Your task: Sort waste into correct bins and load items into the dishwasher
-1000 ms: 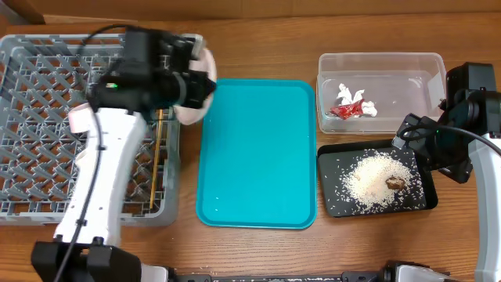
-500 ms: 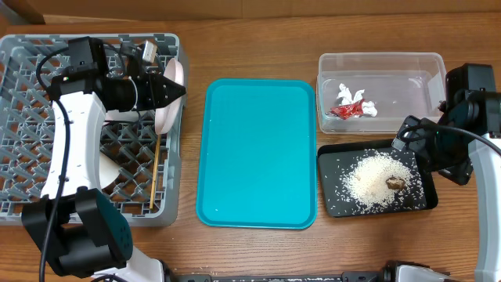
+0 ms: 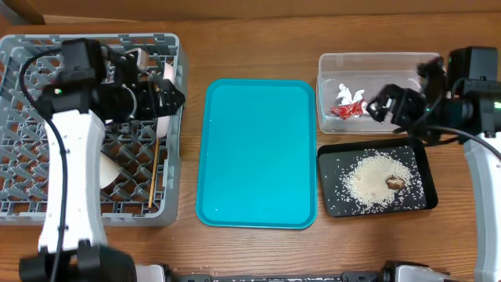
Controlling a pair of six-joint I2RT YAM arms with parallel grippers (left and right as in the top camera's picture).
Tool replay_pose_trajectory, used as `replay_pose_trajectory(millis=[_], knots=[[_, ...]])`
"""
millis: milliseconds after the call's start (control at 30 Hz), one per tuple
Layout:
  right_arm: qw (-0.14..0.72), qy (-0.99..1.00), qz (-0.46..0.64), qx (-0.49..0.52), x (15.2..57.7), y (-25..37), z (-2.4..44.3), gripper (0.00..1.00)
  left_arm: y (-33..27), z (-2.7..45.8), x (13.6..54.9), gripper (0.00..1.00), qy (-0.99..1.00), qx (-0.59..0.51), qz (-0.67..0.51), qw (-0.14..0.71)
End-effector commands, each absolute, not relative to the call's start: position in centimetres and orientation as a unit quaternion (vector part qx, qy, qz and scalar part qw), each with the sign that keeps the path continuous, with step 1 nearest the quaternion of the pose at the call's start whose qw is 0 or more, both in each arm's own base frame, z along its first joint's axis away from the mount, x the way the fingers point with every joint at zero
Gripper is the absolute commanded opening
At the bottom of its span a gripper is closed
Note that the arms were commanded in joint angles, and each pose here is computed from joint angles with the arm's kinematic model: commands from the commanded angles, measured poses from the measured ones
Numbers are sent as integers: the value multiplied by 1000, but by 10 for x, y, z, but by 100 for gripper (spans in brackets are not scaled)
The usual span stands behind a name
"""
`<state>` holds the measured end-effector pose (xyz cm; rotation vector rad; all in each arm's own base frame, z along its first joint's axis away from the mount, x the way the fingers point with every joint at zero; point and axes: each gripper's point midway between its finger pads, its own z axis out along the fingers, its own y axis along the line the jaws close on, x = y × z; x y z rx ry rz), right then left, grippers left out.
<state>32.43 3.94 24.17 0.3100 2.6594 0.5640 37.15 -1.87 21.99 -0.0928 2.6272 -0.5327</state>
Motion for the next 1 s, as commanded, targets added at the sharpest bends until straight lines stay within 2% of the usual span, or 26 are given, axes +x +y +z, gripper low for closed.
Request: replay_pose_trajectory(millis=[0, 167, 333, 400, 533, 600, 667, 833, 967], knots=[[238, 945, 224, 19, 342, 70, 251, 100, 14, 216, 351, 100, 974, -99, -28, 203], [179, 973, 138, 37, 341, 51, 210, 100, 10, 197, 307, 100, 990, -92, -6, 103], [169, 974, 130, 77, 327, 40, 215, 100, 7, 198, 278, 100, 995, -78, -7, 66], [188, 971, 124, 79, 322, 36, 226, 100, 0, 205, 273, 100, 993, -58, -28, 96], [267, 954, 112, 73, 301, 30, 248, 100, -9, 228, 256, 100, 969, -39, -53, 238], [321, 937, 116, 67, 283, 30, 253, 100, -15, 240, 241, 100, 946, -1, -58, 319], [390, 911, 121, 58, 250, 30, 254, 100, -16, 263, 211, 100, 897, 7, -56, 438], [436, 890, 120, 53, 216, 29, 252, 100, -16, 285, 186, 100, 843, 9, -55, 534], [441, 888, 121, 53, 202, 29, 251, 100, -17, 286, 166, 100, 834, 10, -54, 549]])
